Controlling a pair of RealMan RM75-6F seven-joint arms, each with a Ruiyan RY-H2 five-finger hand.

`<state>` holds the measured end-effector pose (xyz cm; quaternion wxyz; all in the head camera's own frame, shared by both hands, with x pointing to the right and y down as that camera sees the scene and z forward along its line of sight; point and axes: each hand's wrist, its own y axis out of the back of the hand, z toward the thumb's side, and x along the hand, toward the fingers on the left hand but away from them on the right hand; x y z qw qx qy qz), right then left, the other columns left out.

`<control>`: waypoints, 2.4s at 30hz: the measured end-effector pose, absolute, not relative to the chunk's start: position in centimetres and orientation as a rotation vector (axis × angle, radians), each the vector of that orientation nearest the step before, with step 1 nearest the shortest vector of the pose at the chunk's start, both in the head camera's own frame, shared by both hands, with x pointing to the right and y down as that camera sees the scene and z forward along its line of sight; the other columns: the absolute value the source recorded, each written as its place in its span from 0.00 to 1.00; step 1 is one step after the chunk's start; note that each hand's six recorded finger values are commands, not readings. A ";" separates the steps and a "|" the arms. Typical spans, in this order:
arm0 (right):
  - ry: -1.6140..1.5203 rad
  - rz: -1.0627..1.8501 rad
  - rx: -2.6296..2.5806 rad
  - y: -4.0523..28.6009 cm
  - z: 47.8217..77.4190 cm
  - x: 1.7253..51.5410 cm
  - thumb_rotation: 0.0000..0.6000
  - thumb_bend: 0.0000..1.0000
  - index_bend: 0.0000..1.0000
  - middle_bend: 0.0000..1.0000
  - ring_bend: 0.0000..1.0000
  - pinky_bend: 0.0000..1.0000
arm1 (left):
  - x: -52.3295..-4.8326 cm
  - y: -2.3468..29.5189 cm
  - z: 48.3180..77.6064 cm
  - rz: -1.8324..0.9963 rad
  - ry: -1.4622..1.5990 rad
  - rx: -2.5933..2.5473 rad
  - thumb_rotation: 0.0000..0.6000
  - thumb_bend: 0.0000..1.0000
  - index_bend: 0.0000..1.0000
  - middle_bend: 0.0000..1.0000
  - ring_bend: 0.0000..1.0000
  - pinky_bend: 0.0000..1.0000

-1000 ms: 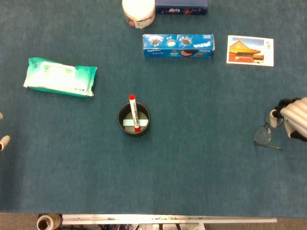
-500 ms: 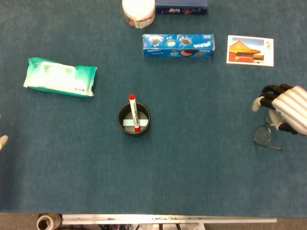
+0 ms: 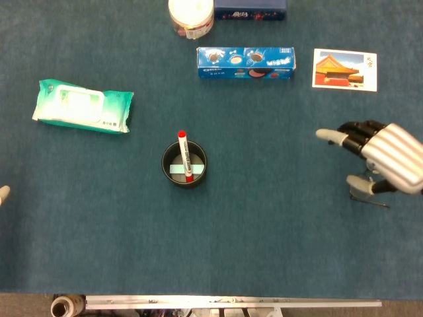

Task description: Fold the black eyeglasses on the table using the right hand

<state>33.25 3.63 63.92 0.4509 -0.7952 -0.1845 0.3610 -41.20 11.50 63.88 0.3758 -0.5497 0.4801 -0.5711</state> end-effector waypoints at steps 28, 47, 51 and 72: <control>-0.355 0.762 -2.010 7.8 65.7 34.3 1.00 0.28 0.14 0.32 0.21 0.33 | -40.0 11.0 63.3 -1.459 1.222 -1.382 1.00 0.04 0.45 0.38 0.31 0.51; -0.284 0.826 -2.004 8.9 65.8 35.5 1.00 0.35 0.14 0.32 0.21 0.33 | -39.6 11.1 63.7 -1.461 1.223 -1.390 1.00 0.04 0.45 0.38 0.31 0.51; -0.274 0.864 -1.995 9.1 65.9 36.0 1.00 0.36 0.14 0.32 0.21 0.33 | -39.3 11.1 63.7 -1.454 1.222 -1.394 1.00 0.04 0.45 0.38 0.31 0.51; -0.267 0.982 -1.923 8.1 67.3 37.6 1.00 0.42 0.14 0.32 0.21 0.33 | -39.8 11.3 64.0 -1.471 1.231 -1.397 1.00 0.04 0.45 0.38 0.31 0.51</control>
